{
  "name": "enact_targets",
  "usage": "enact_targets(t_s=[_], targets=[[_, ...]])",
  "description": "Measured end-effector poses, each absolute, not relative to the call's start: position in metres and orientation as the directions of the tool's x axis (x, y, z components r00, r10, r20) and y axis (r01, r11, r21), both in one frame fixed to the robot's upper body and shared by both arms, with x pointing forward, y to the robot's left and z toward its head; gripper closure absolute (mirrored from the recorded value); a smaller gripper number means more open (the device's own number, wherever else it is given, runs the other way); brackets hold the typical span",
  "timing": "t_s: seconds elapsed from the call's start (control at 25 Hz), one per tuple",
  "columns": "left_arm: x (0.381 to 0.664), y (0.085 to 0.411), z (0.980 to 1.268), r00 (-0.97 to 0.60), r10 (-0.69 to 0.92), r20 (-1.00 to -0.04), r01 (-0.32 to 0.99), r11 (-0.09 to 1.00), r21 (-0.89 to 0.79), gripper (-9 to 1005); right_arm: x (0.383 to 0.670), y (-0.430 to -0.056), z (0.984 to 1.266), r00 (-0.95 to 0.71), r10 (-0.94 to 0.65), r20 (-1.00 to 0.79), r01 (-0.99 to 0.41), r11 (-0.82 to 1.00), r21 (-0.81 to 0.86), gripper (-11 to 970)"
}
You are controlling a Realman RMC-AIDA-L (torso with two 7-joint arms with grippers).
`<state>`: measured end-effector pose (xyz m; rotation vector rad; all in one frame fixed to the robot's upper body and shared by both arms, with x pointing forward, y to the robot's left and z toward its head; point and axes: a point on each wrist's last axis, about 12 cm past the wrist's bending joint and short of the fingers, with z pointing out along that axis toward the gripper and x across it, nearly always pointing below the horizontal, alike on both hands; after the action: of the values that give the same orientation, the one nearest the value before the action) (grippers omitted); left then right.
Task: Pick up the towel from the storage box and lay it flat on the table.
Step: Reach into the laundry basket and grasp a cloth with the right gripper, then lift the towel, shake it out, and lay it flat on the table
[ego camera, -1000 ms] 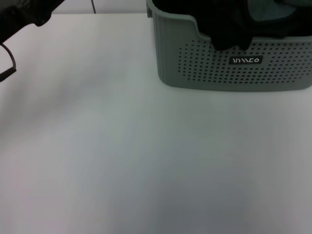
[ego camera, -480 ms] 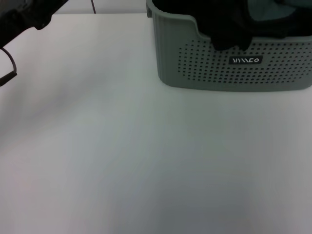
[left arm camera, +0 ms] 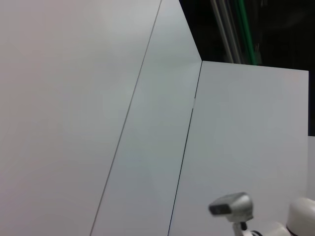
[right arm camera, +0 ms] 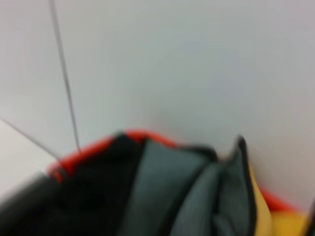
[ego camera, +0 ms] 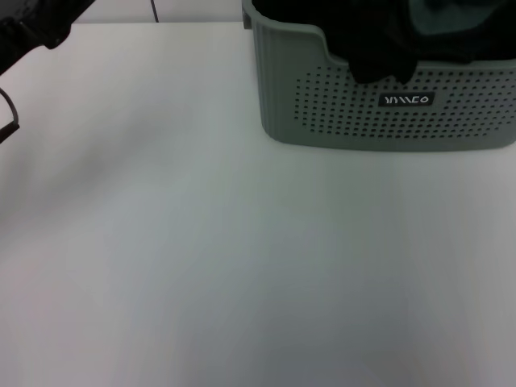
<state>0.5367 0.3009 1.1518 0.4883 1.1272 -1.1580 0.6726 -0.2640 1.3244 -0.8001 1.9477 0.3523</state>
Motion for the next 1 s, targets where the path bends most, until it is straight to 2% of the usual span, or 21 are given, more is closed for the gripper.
enact_targets(t_s=[0.12, 0.24, 0.4, 0.52, 0.76, 1.0], targets=[[0.535, 0.304, 1.152, -0.023, -0.464, -0.886, 0.897, 0.381, -0.223, 619, 0.655, -0.270, 1.332, -0.152, -0.321, -0.935, -0.725, 0.679, -0.116, 950], [0.532, 0.308, 1.152, -0.023, -0.461, -0.887, 0.897, 0.383, -0.222, 618, 0.630, -0.282, 1.343, 0.054, -0.188, -0.981, -0.778, 0.607, -0.160, 960], [0.528, 0.315, 1.153, -0.008, -0.467, -0.884, 0.897, 0.387, -0.213, 618, 0.597, -0.303, 1.362, 0.279, 0.013, -0.960, -0.825, 0.514, -0.233, 960], [0.525, 0.318, 1.156, 0.011, -0.480, -0.877, 0.900, 0.387, -0.200, 618, 0.576, -0.314, 1.375, 0.382, 0.098, -0.919, -0.842, 0.446, -0.303, 960], [0.519, 0.327, 1.166, 0.055, -0.505, -0.861, 0.920, 0.361, -0.152, 618, 0.553, -0.314, 1.390, 0.476, 0.191, -0.859, -0.862, 0.295, -0.412, 959], [0.513, 0.330, 1.178, 0.092, -0.496, -0.863, 0.952, 0.298, -0.070, 618, 0.550, -0.304, 1.395, 0.451, 0.246, -0.858, -0.892, 0.140, -0.429, 959]])
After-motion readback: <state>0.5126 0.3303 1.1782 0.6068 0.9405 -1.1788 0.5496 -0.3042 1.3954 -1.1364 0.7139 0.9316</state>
